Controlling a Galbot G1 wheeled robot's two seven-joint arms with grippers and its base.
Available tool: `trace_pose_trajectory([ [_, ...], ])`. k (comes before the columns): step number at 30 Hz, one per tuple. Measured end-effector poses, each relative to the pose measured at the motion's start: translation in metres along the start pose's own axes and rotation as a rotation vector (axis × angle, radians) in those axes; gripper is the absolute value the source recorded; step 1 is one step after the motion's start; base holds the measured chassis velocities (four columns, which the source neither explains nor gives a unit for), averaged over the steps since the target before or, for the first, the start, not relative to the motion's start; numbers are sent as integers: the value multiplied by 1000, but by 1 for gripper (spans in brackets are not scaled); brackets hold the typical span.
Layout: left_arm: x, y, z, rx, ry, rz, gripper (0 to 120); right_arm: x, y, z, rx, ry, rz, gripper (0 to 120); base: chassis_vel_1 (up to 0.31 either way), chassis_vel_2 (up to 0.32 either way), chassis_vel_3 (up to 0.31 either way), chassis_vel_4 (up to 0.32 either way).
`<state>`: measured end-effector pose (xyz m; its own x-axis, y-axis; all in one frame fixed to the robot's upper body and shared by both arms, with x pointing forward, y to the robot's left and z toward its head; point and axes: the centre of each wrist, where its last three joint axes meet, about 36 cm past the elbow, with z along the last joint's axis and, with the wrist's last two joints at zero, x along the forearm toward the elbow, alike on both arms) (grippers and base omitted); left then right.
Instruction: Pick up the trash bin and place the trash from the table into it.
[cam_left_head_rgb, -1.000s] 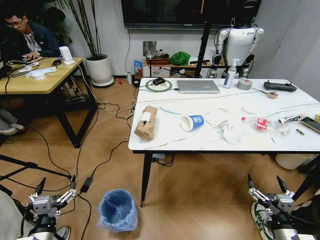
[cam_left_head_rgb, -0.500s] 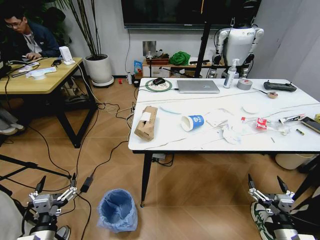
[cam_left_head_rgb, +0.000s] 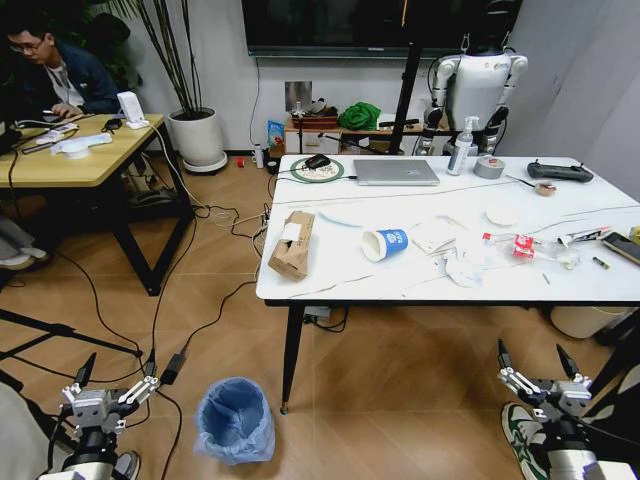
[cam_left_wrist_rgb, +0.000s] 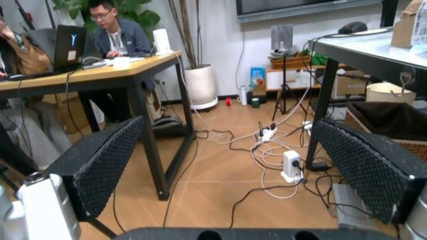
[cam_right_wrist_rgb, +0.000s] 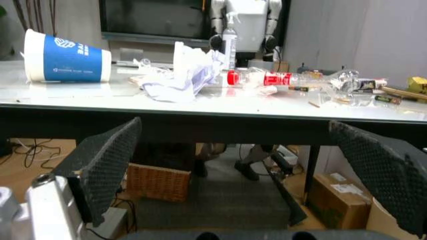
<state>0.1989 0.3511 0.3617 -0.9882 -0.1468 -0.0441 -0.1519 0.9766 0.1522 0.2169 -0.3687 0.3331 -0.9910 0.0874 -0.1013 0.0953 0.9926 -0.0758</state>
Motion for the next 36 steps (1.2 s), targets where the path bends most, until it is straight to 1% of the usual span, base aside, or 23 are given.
trace_pose_trajectory([
  [12, -2, -2, 2, 6, 5, -10, 100, -2, 3, 4, -11, 3, 3, 100, 0, 0, 0, 0],
  [15, -6, -4, 4, 12, -27, -39, 100, -2, 3, 4, -11, 5, 4, 100, 0, 0, 0, 0],
  [20, -8, -4, 3, 5, -32, -43, 100, -1, 3, 6, -12, 10, 3, 100, 0, 0, 0, 0],
  [30, -2, -8, 3, -4, -59, -53, 100, 0, 4, 8, -13, 17, -1, 100, 0, 0, 0, 0],
  [36, 4, -6, 3, 1, -51, -62, 100, 1, 3, 8, -12, 20, -3, 100, 0, 0, 0, 0],
])
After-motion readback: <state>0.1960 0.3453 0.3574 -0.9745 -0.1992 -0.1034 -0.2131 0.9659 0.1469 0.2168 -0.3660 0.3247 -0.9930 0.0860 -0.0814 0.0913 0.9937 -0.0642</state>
